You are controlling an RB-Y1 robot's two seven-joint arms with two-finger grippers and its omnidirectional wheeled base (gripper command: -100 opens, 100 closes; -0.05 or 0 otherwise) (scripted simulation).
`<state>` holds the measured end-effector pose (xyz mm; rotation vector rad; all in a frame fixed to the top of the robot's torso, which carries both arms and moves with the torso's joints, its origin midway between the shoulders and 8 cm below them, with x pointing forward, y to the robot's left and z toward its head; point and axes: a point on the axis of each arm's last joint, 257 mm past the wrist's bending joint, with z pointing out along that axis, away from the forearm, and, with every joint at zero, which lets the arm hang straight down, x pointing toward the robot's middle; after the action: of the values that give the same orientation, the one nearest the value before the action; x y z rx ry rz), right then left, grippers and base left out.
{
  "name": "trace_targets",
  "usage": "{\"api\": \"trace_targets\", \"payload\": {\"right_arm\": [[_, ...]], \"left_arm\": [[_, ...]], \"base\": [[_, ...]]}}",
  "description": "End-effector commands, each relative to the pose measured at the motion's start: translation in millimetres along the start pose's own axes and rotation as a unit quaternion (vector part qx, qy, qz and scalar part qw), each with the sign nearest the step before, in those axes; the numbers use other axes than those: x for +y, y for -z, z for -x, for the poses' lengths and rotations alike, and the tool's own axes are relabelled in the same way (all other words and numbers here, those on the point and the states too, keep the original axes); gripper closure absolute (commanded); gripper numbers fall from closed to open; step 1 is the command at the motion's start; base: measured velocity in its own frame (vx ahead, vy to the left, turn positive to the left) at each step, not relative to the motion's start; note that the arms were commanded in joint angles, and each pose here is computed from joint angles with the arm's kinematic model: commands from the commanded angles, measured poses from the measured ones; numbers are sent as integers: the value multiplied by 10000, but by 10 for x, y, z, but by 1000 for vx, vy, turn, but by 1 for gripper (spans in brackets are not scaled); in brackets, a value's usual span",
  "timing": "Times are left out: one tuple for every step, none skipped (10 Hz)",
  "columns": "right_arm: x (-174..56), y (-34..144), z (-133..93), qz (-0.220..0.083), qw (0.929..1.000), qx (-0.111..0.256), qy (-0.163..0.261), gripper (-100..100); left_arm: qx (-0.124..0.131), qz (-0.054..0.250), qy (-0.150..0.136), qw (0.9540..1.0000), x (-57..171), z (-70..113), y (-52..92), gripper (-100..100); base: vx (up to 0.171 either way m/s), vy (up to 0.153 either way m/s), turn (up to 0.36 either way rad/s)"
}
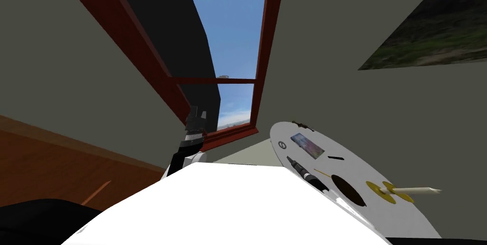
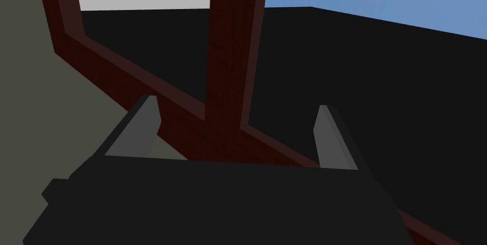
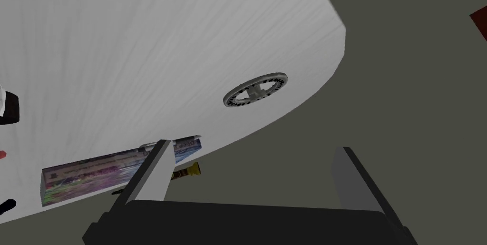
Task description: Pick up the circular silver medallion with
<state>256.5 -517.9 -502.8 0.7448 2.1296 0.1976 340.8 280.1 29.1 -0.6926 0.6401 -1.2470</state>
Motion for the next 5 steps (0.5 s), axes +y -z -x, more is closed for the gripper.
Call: {"api": "trace_targets", "payload": {"right_arm": [[-344,132,-121,-311,9989,278,208,-100],[-421,159,-160,-392,9985,317,191,-100],[-611,248,-258,-561,9967,497,318,-100],[-541,219,-224,-487,9972,462,333,-100],[-618,250,-261,-568,9966,500,317,-100]], "left_arm": [[0,0,0,10000,0,0,0,0],[0,0,0,10000,0,0,0,0],[0,0,-1,10000,0,1,0,0],[0,0,0,10000,0,0,0,0],[0,1,-1,10000,0,1,1,0]], "base": [[52,7,446],[38,-3,232],[44,6,432],[37,-10,150],[14,-7,-67]]}}
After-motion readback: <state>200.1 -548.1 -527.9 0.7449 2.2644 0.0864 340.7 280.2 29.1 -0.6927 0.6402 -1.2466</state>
